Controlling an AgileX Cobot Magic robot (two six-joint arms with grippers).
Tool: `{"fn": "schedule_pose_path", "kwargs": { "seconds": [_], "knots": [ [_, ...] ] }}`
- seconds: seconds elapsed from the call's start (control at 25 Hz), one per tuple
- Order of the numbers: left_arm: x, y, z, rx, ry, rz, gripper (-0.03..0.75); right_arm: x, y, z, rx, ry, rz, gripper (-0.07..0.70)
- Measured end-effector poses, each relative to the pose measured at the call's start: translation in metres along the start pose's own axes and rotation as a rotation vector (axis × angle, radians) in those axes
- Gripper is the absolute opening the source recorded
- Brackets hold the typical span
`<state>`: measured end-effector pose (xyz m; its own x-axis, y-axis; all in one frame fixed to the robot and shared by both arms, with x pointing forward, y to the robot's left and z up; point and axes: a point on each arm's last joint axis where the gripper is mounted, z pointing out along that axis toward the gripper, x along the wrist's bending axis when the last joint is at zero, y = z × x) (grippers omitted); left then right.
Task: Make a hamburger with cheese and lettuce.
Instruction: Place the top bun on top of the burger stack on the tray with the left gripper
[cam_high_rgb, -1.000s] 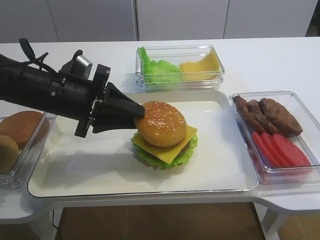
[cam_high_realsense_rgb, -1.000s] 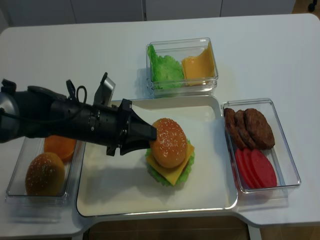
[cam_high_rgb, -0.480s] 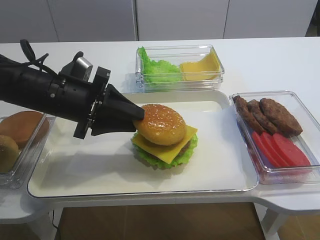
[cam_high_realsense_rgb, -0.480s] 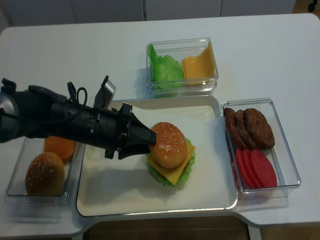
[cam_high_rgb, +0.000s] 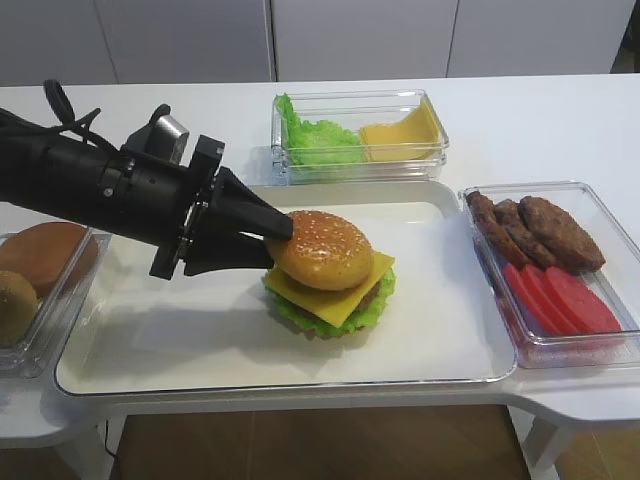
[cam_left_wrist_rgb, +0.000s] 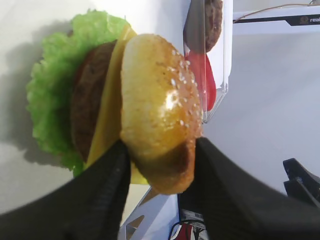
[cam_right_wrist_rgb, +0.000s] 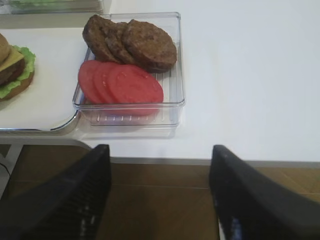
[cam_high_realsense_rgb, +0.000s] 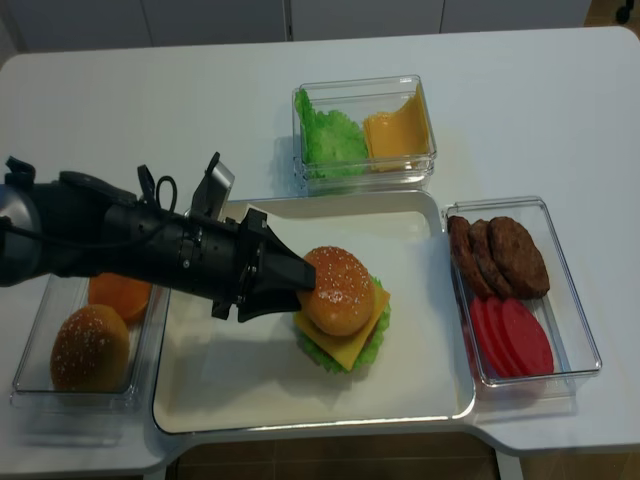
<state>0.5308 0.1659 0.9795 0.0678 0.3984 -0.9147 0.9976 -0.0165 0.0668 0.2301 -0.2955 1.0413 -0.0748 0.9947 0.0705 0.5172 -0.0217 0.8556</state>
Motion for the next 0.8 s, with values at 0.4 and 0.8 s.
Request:
{"fn": "schedule_pose_path", "kwargs": {
  "seconds": [0.4, 0.8],
  "knots": [
    [0.0013, 0.0003, 0.0006, 0.002, 0.001, -0.006, 0.325, 0.0000, 0.0000, 0.0000, 0.000, 0.000, 0.000, 0.468],
    [-0.0005, -0.0021, 0.0061, 0.019, 0.001, -0.015, 0.325, 0.0000, 0.0000, 0.0000, 0.000, 0.000, 0.000, 0.468]
  ]
}}
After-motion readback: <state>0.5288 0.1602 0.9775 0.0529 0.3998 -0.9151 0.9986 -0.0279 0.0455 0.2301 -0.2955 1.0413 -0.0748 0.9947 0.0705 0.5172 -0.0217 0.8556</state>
